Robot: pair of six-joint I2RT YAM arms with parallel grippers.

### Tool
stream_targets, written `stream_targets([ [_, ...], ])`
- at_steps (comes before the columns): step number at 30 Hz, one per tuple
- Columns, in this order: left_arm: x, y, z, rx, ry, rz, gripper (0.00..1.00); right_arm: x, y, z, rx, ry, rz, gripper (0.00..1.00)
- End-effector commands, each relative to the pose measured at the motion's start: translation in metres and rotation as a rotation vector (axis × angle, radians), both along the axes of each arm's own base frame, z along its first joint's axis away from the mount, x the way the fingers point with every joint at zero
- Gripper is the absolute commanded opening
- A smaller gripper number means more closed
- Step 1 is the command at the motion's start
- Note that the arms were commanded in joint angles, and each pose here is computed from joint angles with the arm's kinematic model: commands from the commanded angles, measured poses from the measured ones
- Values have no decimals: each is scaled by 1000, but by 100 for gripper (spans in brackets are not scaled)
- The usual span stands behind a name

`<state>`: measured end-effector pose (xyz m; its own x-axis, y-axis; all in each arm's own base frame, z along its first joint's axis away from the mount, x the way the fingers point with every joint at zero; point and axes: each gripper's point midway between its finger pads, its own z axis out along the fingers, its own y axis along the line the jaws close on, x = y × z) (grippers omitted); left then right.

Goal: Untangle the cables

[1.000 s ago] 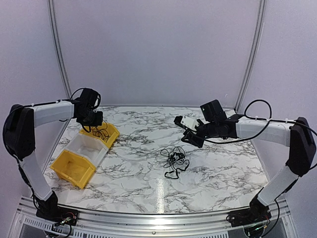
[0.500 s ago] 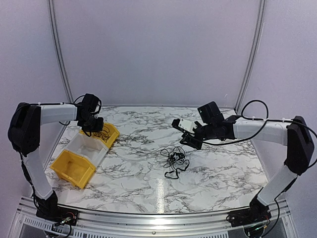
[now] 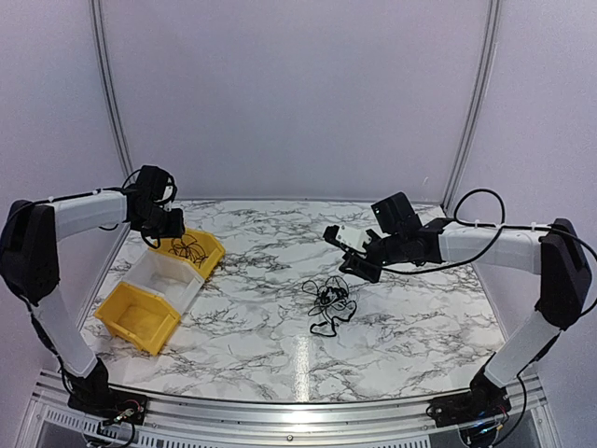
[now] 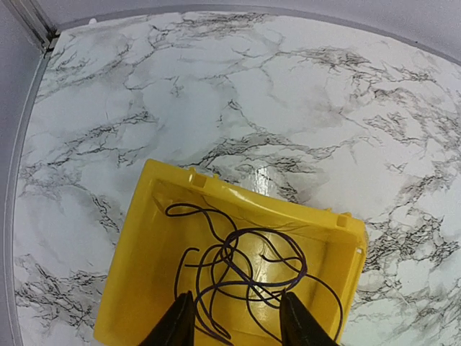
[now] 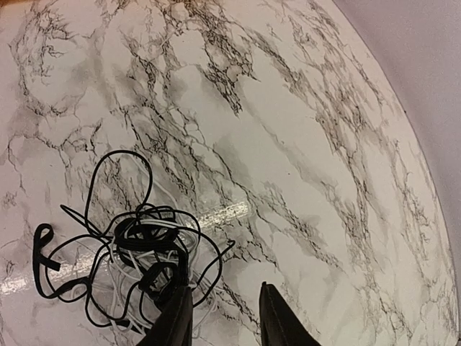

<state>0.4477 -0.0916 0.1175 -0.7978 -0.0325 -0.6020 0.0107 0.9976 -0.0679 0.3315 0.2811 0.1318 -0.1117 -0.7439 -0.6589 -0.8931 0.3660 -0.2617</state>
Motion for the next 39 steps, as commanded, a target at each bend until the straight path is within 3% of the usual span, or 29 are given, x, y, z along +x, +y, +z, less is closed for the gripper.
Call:
stream_targets([
  [1,-10,4,30,14,-75,-14,44,0,4,-1,1,-5,6,33],
  [5,-22,13,46,67,-123,-12,47,4,5,-1,-4,14,-16,33],
  [11,-52,4,114,45,-296,-51,53,1,-12,15,11,31,-38,34],
  [17,-103,-67,135,12,-391,-280,54,-21,-39,-15,-62,123,-8,37],
  [19,-123,-103,125,-28,-382,-384,55,-30,-46,-26,-90,151,-10,45],
  [22,-153,-152,100,-85,-342,-522,55,-38,-53,-31,-91,165,-25,74],
  [24,-171,-182,82,-109,-315,-600,54,-39,-55,-32,-92,164,-33,80],
  [28,-197,-231,38,-189,-257,-687,53,-42,-54,-34,-89,183,-21,78],
  [32,-200,-263,-3,-258,-170,-694,51,-46,-48,-43,-82,217,16,71],
  [39,-190,-312,-8,-449,-115,-712,52,-18,-32,-39,-57,198,-11,64],
])
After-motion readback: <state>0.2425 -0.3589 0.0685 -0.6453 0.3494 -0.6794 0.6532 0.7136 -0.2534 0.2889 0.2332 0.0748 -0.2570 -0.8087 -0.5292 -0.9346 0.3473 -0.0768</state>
